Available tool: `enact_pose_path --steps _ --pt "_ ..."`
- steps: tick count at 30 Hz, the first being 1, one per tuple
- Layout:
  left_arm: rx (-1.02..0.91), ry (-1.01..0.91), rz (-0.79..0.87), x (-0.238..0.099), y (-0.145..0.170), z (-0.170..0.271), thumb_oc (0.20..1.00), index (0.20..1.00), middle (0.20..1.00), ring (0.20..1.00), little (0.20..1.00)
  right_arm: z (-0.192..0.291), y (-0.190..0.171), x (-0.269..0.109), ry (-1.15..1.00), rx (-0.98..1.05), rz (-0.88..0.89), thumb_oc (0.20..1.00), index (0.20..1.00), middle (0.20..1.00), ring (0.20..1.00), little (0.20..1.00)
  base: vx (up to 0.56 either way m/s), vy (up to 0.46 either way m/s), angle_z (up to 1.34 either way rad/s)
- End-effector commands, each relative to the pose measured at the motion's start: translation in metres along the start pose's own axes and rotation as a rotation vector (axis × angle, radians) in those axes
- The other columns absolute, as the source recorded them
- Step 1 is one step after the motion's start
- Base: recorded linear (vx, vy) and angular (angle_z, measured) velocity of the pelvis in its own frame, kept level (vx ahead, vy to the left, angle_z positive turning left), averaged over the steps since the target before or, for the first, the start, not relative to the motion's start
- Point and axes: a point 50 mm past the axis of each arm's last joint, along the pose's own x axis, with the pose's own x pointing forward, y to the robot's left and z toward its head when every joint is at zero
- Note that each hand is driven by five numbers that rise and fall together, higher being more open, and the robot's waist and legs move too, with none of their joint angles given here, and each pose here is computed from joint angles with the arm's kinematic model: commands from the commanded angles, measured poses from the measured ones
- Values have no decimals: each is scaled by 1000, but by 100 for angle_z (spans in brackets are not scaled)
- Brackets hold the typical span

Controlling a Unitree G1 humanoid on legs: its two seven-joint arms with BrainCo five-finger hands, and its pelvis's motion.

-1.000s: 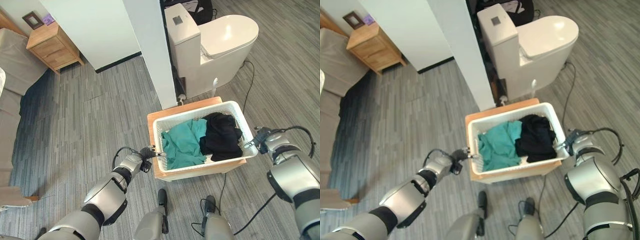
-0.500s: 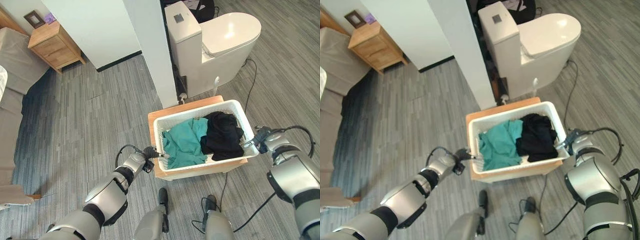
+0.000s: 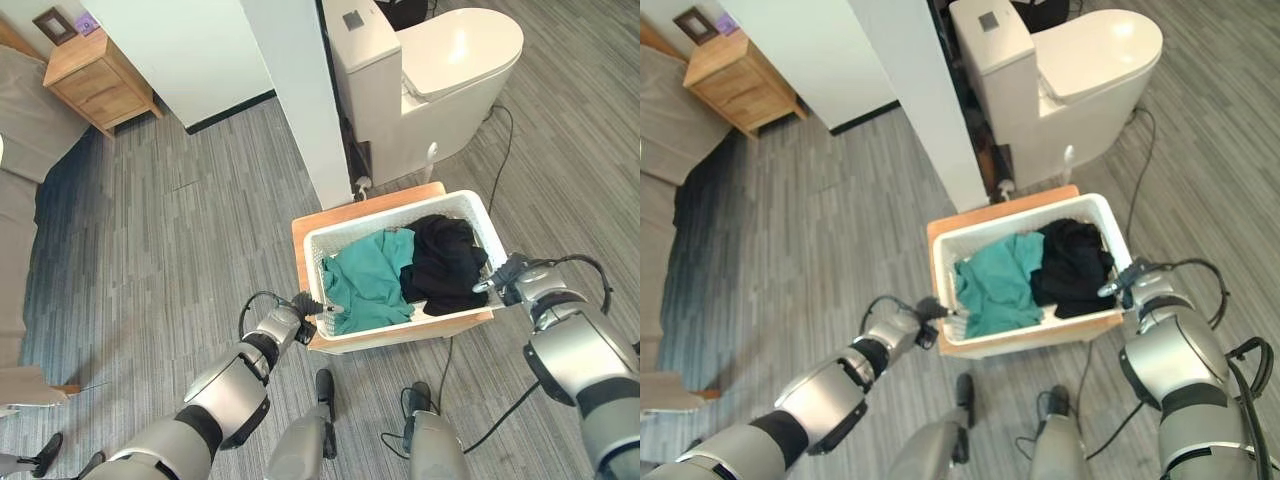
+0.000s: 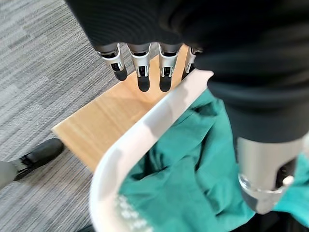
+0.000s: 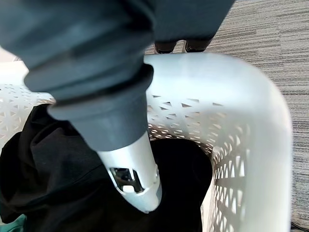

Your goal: Grab the laundry basket,head to the washer,open it,put in the laundry and shut it.

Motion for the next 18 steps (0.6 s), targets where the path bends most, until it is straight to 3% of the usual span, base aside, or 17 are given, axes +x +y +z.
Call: enact_pose_path --steps 1,6,12,18 --pt "-17 -133 23 -3 -4 62 1000 1000 1000 1000 1000 34 1 -4 -84 -5 -6 1000 1000 1000 1000 1000 0 0 0" --pt "31 -184 36 -6 -5 80 1000 1000 1000 1000 1000 38 9 -5 -97 -14 9 1000 1000 1000 1000 1000 -4 -8 -3" --pt "141 -128 100 -5 15 70 1000 1000 1000 1000 1000 45 20 -5 -121 -17 39 1000 1000 1000 1000 1000 -2 -4 -3" --pt "141 -128 100 -5 15 70 1000 1000 1000 1000 1000 45 20 -5 -121 -17 39 1000 1000 1000 1000 1000 -1 -1 -3"
